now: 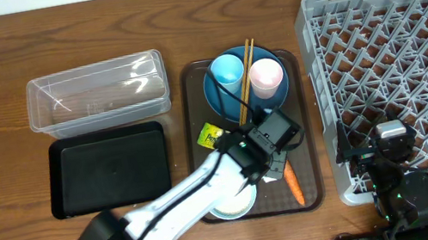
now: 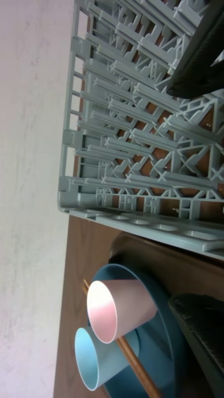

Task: Sort waste into correct bins and load items into the dishwasher rack
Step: 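Lift the tissue with the left gripper toward the clear plastic bin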

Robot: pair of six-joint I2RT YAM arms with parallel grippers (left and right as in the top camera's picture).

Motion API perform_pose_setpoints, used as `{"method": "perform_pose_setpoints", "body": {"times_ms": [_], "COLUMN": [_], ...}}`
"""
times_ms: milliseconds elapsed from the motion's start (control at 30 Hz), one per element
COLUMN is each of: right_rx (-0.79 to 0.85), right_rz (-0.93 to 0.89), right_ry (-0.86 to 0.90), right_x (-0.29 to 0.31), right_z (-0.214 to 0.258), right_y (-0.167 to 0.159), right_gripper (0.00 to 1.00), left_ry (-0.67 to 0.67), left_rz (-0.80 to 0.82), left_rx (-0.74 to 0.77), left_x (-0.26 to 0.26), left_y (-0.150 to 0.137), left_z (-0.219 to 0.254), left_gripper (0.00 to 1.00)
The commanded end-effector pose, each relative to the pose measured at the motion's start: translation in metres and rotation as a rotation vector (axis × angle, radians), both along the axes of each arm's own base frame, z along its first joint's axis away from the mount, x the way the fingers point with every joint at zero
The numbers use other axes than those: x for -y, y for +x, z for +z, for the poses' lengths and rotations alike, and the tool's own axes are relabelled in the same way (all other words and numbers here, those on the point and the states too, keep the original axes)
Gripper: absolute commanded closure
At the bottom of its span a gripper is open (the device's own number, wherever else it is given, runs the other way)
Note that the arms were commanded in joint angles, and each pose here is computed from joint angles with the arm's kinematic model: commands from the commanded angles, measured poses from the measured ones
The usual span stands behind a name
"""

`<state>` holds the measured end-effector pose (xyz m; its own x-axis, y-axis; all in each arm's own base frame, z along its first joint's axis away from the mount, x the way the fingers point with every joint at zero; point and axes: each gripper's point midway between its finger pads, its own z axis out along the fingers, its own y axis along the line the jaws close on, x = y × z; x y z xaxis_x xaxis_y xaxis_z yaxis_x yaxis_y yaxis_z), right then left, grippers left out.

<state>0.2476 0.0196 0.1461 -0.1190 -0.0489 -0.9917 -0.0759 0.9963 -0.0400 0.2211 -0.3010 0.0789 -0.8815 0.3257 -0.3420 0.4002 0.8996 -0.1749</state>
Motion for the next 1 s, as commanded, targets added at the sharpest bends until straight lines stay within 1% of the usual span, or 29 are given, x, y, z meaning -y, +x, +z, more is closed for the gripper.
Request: {"method": "perform_pose_setpoints", "body": {"times_ms": [0,133,200,267,400,533,567,600,633,667,800,967], "right_rx": [-0.005,-0.005,-0.005,-0.005,-0.005,-0.005,-0.005,-0.005,-0.005,-0.005,-0.005,-0.005], "right_rz": [0.008,0.008,0.008,0.008,0.008,0.008,0.008,0.008,0.008,0.008,0.008,0.008], "right_ry": [-0.005,-0.005,-0.005,-0.005,-0.005,-0.005,-0.005,-0.005,-0.005,-0.005,-0.005,-0.005], "right_x": [-0.002,-0.002,-0.002,-0.002,-0.002,-0.002,-0.002,-0.002,-0.002,-0.002,-0.002,-0.002], "right_z": [-0.001,-0.001,-0.001,-0.001,-0.001,-0.001,-0.001,-0.001,-0.001,-0.001,-0.001,-0.001], "right_y": [0.000,0.000,0.000,0.000,0.000,0.000,0.000,0.000,0.000,0.000,0.000,0.000], "right_gripper": [0.01,0.01,0.01,0.01,0.01,0.01,0.01,0.01,0.01,0.01,0.01,0.01], "left_ry": [-0.091,-0.130,-0.141,-0.140,-0.122,-0.054,-0.038,-0.027,-0.014,0.000,0.047,0.032], "left_rz": [-0.018,-0.017,-0.018,-0.020,-0.019,0.014,0.020,0.022,0.029,0.040,0.111,0.240], "left_rx": [0.093,0.121,0.130,0.130,0.120,0.152,0.156,0.157,0.166,0.185,0.283,0.337], "left_x": [0.008,0.006,0.006,0.005,0.005,-0.007,-0.010,-0.011,-0.013,-0.016,-0.034,-0.069], "left_y": [0.008,0.007,0.007,0.007,0.006,0.014,0.015,0.015,0.017,0.020,0.040,0.069], "left_z": [0.046,0.066,0.070,0.070,0.063,0.050,0.047,0.045,0.044,0.045,0.058,0.080], "left_gripper": [0.93,0.90,0.86,0.78,0.76,0.76,0.78,0.87,0.92,0.94,0.94,0.94]}}
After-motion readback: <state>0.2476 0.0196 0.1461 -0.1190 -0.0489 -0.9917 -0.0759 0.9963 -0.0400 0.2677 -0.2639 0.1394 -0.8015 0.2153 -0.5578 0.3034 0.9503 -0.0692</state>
